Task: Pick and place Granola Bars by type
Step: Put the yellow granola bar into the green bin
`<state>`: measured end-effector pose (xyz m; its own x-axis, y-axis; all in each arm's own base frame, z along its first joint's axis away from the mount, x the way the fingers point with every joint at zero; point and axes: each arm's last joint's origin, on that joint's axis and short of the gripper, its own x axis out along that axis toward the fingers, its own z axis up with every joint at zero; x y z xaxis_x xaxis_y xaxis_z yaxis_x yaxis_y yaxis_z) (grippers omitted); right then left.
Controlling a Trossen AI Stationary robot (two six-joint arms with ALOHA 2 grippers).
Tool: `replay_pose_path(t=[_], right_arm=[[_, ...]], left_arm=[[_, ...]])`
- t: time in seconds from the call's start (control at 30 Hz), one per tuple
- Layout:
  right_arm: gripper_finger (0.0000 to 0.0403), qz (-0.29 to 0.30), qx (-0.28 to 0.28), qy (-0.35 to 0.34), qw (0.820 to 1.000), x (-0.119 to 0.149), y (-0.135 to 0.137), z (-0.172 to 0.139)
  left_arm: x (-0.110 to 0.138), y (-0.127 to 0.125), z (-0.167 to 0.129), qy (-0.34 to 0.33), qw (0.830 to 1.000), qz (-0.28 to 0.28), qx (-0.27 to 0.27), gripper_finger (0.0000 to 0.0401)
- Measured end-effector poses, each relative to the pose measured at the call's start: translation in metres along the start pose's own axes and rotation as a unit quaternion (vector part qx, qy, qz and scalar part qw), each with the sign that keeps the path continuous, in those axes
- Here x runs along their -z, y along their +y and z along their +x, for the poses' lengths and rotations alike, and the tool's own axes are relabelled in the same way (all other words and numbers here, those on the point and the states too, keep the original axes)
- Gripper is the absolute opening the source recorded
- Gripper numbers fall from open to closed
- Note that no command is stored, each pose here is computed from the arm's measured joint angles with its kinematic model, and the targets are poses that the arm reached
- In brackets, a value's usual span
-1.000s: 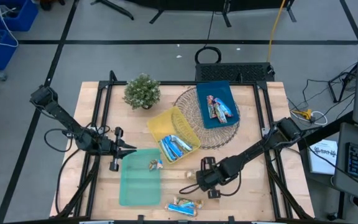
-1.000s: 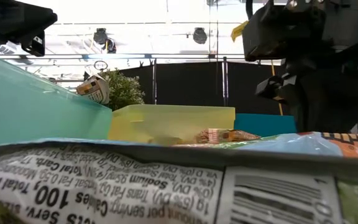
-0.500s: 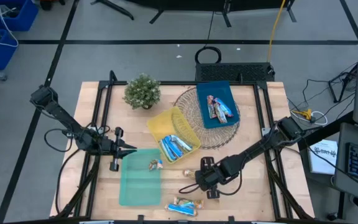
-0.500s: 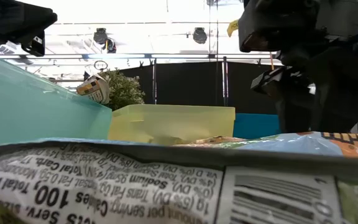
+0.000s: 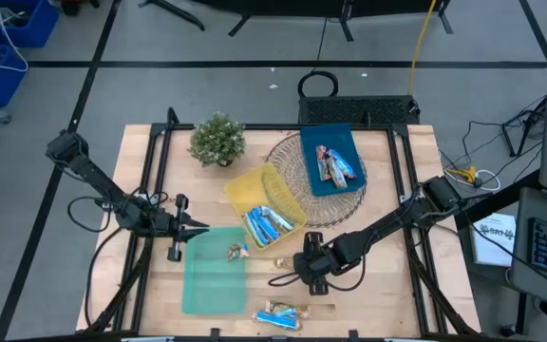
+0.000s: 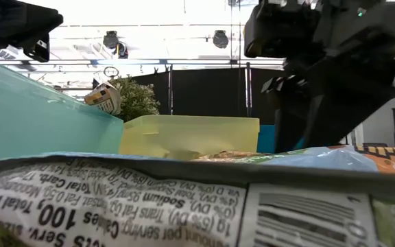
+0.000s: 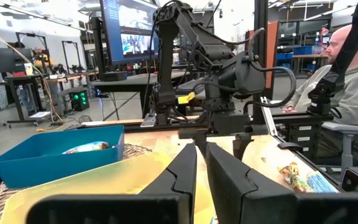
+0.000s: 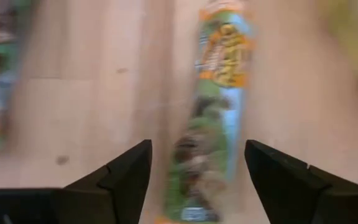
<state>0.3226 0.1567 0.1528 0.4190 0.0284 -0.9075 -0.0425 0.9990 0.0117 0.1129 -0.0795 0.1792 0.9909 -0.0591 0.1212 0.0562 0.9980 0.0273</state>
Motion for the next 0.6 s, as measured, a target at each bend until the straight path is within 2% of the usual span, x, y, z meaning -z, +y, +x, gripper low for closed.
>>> replay_pose_path(t=[0.13,0.23,0.43,0.6], right_arm=[[0.0237,0.003,0.012,0.005,1.0,0.004,-0.011,0.006],[0.0231,0.023,-0.004,0.025,0.999,0.011,-0.017,0.011],[0.0215,0.037,-0.019,0.017,0.999,0.018,-0.02,0.017],[0.0158,0.036,-0.015,0.018,0.999,0.019,-0.021,0.017]], left_arm=[[0.0,0.0,0.0,0.0,1.0,0.0,0.0,0.004],[0.0,0.0,0.0,0.0,1.0,0.0,0.0,0.004],[0.0,0.0,0.0,0.0,1.0,0.001,0.0,0.004],[0.0,0.0,0.0,0.0,1.0,0.001,0.0,0.004]])
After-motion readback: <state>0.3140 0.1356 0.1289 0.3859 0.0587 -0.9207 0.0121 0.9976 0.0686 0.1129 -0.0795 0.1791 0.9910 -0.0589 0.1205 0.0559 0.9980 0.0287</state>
